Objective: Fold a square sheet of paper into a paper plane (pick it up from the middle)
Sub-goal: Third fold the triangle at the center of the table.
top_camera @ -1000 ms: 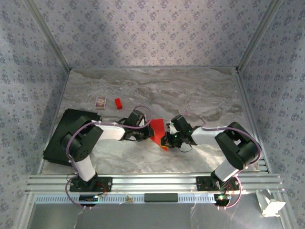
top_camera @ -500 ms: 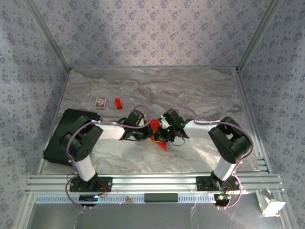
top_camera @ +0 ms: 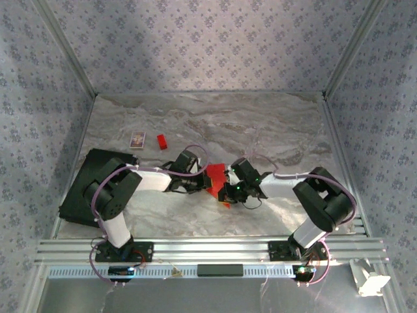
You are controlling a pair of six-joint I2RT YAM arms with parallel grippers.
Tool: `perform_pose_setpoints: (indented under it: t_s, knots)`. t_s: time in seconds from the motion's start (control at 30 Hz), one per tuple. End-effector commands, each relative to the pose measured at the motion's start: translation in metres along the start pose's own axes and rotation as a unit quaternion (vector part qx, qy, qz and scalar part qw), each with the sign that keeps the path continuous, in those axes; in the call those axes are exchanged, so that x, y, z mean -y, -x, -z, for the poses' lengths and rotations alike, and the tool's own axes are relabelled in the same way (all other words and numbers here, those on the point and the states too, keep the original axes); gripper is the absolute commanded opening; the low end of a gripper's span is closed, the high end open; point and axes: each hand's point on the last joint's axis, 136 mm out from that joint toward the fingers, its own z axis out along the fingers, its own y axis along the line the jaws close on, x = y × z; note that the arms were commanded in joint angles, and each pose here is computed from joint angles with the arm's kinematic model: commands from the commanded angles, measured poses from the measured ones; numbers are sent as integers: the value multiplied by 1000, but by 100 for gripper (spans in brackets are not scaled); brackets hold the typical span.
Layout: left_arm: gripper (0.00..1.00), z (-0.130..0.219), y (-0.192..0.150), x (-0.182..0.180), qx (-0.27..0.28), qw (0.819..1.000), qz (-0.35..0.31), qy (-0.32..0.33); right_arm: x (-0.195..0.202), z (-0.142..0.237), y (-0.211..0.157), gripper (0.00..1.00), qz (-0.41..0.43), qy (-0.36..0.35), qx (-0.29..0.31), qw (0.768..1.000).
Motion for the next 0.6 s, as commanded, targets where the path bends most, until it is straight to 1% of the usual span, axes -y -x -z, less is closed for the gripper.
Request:
perform_pose_setpoints:
  t_s: [0.0,0.17,0.33,0.43,0.57]
  knots:
    - [0,-8,-16,-33,-29,998,19,50,25,5,-32,5,-13,-29,-40,999]
    - [0,-10,-17,-35,-30,998,25,48,42,17,-50,5,-30,-31,-34,998]
    - [0,-11,-19,-36,-32,998,29,47,47,25,-58,5,-39,-23,-12,999]
    - [0,-10,-19,-35,-28,998,36,42,52,34,-54,5,-41,-42,11,998]
    - [1,-11,-20,-27,-9,998,60,17,51,52,-40,6,-32,-65,57,996]
